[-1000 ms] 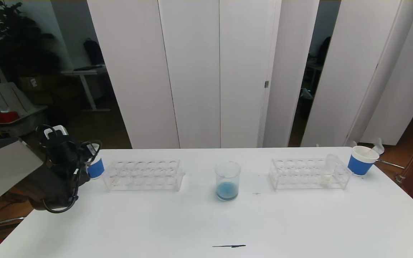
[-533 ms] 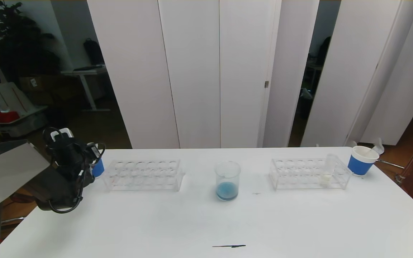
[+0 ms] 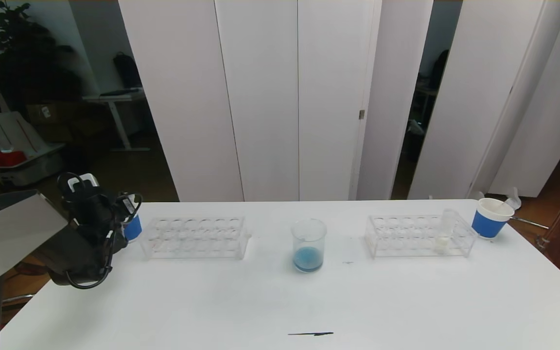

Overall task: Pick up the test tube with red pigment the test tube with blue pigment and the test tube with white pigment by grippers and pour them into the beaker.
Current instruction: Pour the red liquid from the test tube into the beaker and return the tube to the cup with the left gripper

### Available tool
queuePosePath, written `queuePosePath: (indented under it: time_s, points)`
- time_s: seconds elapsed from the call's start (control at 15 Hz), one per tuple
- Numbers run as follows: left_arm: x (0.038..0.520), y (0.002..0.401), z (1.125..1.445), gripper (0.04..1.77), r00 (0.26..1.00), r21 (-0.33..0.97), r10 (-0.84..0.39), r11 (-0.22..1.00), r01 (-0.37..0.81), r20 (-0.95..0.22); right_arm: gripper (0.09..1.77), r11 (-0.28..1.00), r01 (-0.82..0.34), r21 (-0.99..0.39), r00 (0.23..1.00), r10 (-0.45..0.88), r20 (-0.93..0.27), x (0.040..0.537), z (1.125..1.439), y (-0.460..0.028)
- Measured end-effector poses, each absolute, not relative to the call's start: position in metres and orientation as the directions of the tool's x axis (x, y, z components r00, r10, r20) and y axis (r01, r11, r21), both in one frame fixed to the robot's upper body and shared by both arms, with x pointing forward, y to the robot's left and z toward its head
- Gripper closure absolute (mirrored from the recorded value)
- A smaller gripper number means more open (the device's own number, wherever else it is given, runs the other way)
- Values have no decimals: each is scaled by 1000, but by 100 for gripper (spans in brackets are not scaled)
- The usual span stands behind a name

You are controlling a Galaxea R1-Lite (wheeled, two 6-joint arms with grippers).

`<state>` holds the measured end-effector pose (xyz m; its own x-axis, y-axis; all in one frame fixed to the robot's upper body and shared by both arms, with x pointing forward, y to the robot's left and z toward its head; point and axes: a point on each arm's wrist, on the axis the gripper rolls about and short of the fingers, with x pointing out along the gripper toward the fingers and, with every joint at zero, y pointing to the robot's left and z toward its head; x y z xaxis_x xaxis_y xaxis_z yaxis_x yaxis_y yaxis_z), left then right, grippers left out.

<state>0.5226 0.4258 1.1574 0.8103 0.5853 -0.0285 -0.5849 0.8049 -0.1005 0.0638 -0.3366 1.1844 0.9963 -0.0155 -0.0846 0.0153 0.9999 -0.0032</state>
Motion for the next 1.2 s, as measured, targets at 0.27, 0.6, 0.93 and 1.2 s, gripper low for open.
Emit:
queuePosePath:
  time_s: [0.27, 0.6, 0.93, 1.2]
  points:
    - [522, 424, 1161, 7, 814, -97, 580, 809, -579, -25, 11, 1000, 15, -3, 996, -16, -85, 64, 1184, -337]
    - [521, 423, 1169, 7, 816, -88, 578, 812, -577, -8, 11, 1000, 15, -4, 996, -16, -85, 64, 1184, -337]
    - [516, 413, 1197, 7, 827, -59, 562, 827, -560, 24, 11, 1000, 15, -4, 996, -15, -85, 64, 1184, -337]
    - [496, 397, 1248, 7, 843, -71, 535, 845, -531, 65, 11, 1000, 15, -4, 996, -16, -85, 64, 1184, -337]
